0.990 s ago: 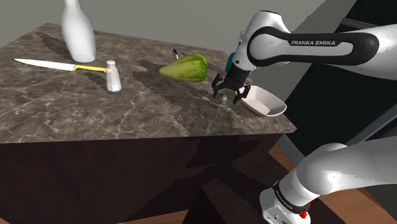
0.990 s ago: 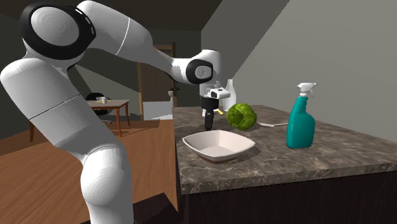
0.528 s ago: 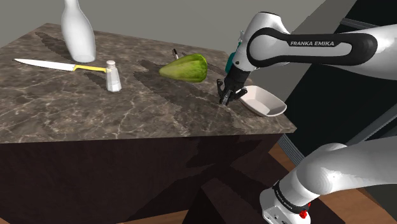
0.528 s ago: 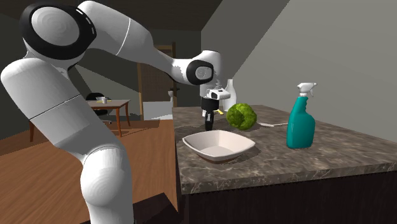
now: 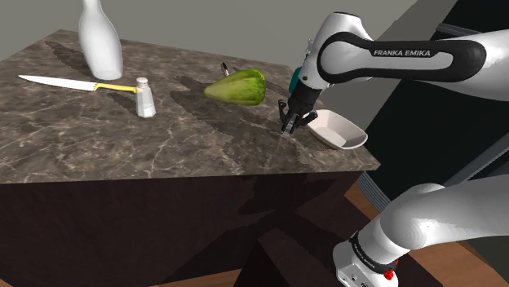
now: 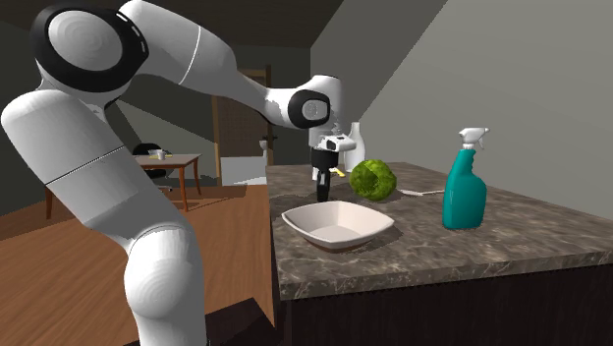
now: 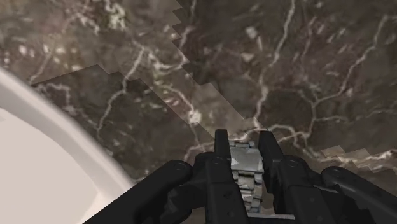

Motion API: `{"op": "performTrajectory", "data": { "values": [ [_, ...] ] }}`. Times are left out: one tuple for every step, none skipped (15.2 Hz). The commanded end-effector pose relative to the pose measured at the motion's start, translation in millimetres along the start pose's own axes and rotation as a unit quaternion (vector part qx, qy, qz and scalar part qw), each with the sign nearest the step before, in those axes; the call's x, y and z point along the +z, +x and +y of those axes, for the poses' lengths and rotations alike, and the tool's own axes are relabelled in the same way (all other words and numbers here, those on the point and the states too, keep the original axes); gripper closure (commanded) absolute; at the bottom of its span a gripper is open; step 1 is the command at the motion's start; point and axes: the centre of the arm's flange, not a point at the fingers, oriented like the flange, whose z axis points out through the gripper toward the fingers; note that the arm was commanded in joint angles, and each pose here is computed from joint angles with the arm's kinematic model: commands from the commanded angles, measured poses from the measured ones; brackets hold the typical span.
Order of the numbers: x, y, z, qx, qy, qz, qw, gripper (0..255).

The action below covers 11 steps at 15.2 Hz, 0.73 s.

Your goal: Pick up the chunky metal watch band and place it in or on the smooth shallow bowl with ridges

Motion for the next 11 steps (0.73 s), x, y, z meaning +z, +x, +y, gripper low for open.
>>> {"op": "performTrajectory", "data": {
  "values": [
    [-9,0,0,0.000,0.000,0.000,1.0000,255],
    [-14,0,0,0.000,0.000,0.000,1.0000,255],
    [-19,-1,-1,0.000,0.000,0.000,1.0000,255],
    [-24,-1,-1,0.000,0.000,0.000,1.0000,255],
    [-30,-1,-2,0.000,0.000,0.000,1.0000,255],
    [-35,-1,-2,0.000,0.000,0.000,1.0000,255],
    [-40,-1,-3,0.000,0.000,0.000,1.0000,255],
    [-45,-1,-3,0.000,0.000,0.000,1.0000,255],
    [-51,-2,-4,0.000,0.000,0.000,1.0000,255],
    [-56,-2,-4,0.000,0.000,0.000,1.0000,255],
    [-61,-2,-4,0.000,0.000,0.000,1.0000,255]
  ]
}}
